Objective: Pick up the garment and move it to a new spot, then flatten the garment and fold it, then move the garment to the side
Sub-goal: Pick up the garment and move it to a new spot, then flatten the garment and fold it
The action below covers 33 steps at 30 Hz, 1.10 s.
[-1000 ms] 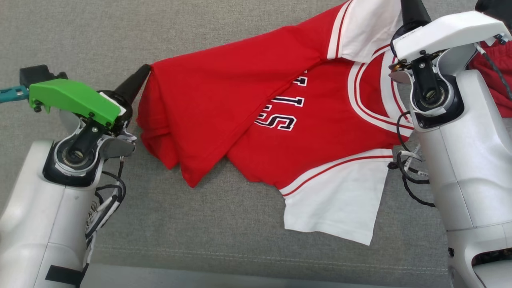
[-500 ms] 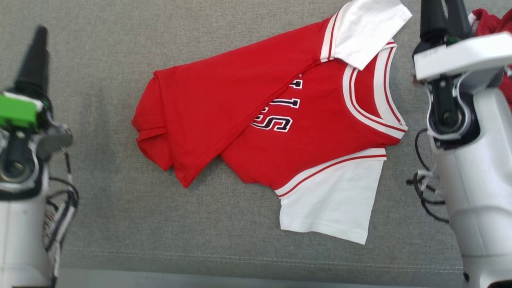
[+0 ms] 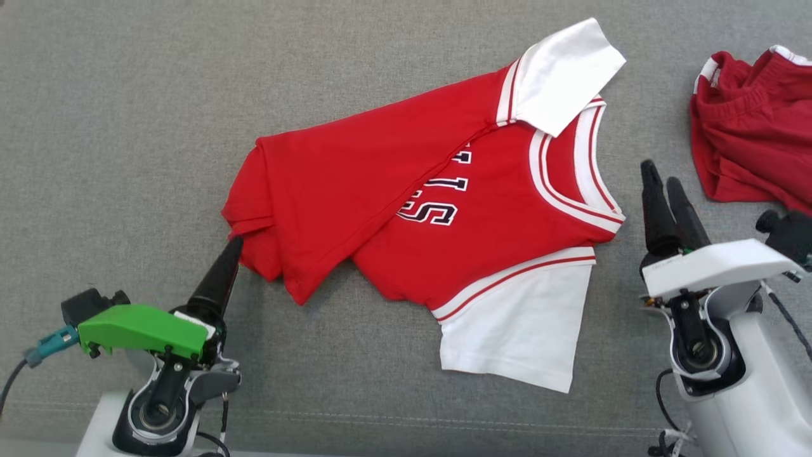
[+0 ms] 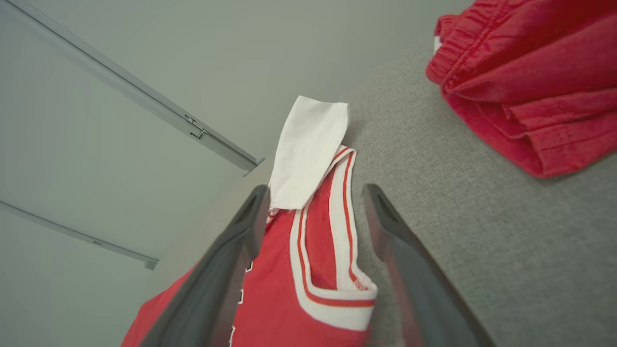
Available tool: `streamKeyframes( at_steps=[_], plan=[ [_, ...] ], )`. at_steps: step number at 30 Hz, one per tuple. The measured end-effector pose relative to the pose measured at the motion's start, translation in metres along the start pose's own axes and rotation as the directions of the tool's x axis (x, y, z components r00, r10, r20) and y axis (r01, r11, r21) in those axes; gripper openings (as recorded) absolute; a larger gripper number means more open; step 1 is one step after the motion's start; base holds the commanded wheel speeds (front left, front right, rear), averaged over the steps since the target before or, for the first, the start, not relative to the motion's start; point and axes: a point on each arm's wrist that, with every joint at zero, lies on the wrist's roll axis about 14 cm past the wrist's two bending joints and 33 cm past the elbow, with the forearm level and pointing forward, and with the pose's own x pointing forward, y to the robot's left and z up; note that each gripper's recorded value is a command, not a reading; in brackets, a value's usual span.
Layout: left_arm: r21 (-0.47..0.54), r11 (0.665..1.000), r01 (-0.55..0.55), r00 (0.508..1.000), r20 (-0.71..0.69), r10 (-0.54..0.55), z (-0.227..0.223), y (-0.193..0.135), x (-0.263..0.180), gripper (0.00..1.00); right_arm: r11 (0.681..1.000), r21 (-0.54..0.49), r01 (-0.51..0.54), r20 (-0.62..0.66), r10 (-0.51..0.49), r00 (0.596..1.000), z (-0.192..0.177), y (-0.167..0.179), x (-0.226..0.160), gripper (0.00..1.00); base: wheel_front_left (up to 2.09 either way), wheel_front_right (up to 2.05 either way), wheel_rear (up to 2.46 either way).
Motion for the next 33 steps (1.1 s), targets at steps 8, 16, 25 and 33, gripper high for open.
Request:
streamKeyframes(
  at_steps=[8,16,25,33],
  plan=[
    [-0.012,1.0,-0.01,0.993,-0.115,0.009,-0.041,0.003,-0.016,1.0,0.997,0.054,0.063,-0.131,-0.056,0.99,-0.037,-0.013,-0.041,1.0,0.0,0.0,0.0],
    [-0.026,1.0,0.017,0.986,-0.163,-0.021,-0.061,-0.007,-0.017,1.0,0.993,0.085,0.088,-0.227,-0.066,0.972,-0.065,-0.015,-0.062,1.0,0.0,0.0,0.0],
    [-0.053,0.995,0.08,0.963,-0.254,-0.091,-0.093,-0.031,-0.017,1.0,0.992,0.108,0.07,-0.287,-0.036,0.957,-0.082,-0.004,-0.069,1.0,0.0,0.0,0.0],
    [-0.048,0.995,0.086,0.968,-0.231,-0.095,-0.087,-0.035,-0.014,1.0,0.99,0.116,0.077,-0.293,-0.04,0.955,-0.083,-0.003,-0.072,1.0,0.0,0.0,0.0]
  ],
)
